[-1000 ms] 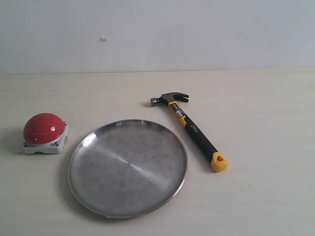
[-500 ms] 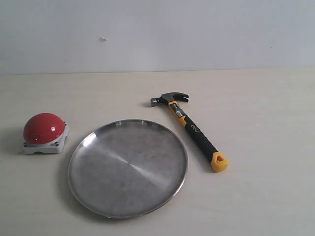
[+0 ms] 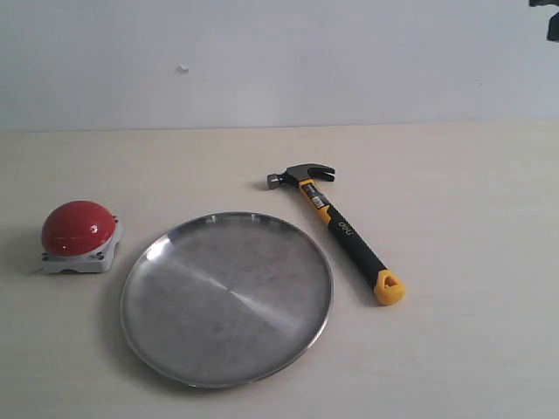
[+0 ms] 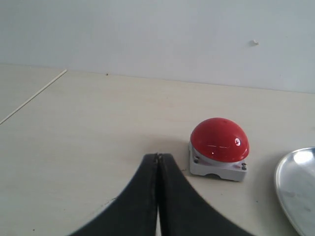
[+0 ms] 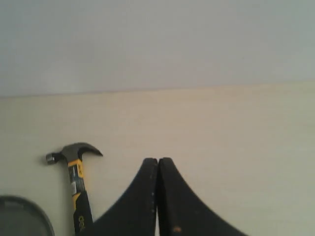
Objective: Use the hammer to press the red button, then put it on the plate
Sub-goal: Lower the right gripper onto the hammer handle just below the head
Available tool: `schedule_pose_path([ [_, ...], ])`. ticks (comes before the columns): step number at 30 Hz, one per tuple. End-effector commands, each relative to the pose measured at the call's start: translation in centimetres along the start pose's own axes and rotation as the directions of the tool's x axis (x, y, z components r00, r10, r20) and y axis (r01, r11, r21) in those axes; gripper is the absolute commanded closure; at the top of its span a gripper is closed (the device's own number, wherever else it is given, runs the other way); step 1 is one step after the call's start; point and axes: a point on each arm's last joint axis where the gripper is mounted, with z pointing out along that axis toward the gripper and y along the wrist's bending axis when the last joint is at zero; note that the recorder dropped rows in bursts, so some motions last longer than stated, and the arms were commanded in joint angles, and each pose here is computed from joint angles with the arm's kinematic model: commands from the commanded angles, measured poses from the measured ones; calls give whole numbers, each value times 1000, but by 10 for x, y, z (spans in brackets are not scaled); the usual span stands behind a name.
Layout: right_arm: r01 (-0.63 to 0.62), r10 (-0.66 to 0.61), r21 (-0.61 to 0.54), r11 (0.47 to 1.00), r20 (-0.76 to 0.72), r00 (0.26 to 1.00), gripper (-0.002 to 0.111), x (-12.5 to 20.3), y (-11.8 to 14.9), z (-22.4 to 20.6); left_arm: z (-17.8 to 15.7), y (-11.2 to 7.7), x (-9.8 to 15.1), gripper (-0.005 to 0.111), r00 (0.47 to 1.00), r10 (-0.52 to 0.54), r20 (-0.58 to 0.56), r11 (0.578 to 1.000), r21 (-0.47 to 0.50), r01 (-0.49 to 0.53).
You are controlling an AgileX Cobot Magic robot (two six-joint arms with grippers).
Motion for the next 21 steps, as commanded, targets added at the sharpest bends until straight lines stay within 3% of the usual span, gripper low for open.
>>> schedule_pose_path([
  [1, 20, -22, -21, 1000, -132, 991, 108, -7, -1, 27, 0, 0, 0, 107, 1000, -8, 8, 1000, 6, 8],
  [8, 31, -50, -78, 996, -261, 964, 108, -14, 7, 58, 0, 0, 0, 107, 1000, -8, 8, 1000, 6, 8],
  [15, 129, -171, -164, 978, -278, 945, 108, -17, 42, 71, 0, 0, 0, 107, 1000, -8, 8, 1000, 6, 8],
  [21, 194, -257, -190, 962, -403, 879, 108, -22, 70, 97, 0, 0, 0, 107, 1000, -8, 8, 1000, 6, 8],
])
